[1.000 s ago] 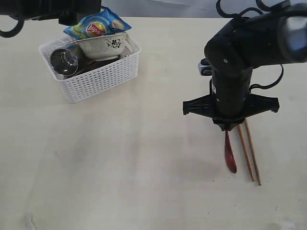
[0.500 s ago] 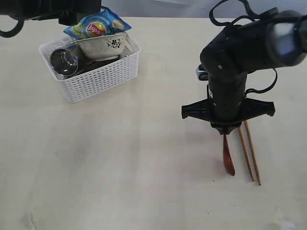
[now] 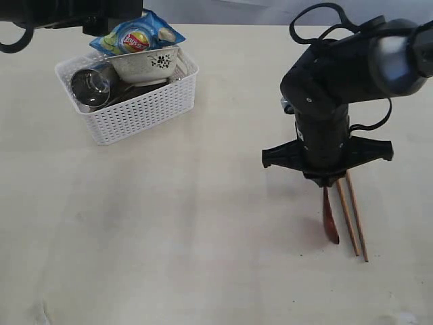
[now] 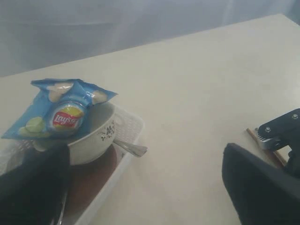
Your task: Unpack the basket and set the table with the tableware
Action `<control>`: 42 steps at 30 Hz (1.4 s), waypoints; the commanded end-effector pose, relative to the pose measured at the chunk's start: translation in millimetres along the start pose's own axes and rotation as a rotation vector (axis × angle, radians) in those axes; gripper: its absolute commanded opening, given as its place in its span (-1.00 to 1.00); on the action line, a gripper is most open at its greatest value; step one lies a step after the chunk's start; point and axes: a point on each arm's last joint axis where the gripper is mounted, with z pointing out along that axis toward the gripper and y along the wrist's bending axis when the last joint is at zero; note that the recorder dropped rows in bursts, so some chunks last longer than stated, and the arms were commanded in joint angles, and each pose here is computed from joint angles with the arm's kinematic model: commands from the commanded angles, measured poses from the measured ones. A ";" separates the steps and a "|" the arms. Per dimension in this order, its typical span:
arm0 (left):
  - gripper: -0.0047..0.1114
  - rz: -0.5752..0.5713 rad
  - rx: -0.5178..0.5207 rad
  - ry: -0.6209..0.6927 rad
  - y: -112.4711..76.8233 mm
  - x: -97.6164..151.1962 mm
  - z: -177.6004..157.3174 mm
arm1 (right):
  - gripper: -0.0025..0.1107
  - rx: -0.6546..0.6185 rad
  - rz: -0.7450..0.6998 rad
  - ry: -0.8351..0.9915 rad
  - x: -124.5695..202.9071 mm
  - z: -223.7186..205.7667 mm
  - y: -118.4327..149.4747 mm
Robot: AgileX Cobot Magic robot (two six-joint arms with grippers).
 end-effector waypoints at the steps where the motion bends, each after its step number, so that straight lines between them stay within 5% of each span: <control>1: 0.48 0.010 0.001 0.001 -0.9 -0.2 0.0 | -0.96 -0.005 0.017 -0.020 -1.7 -0.3 -0.1; 22: 0.48 0.010 0.001 0.001 -0.9 -0.2 0.0 | -0.96 0.005 0.035 0.042 4.0 -0.4 -1.0; 30: 0.48 0.010 0.001 -0.001 -1.0 -0.4 -0.5 | -0.33 0.004 0.031 0.045 3.9 -0.2 -1.3; 35: 0.48 0.010 0.001 -0.001 -1.0 -0.4 -0.5 | -0.34 0.011 -0.013 0.032 2.3 -0.6 -1.9; 42: 0.48 0.043 -0.014 0.025 0.5 2.0 -0.6 | -0.34 -0.041 -0.272 -0.049 -29.1 -55.5 -9.7</control>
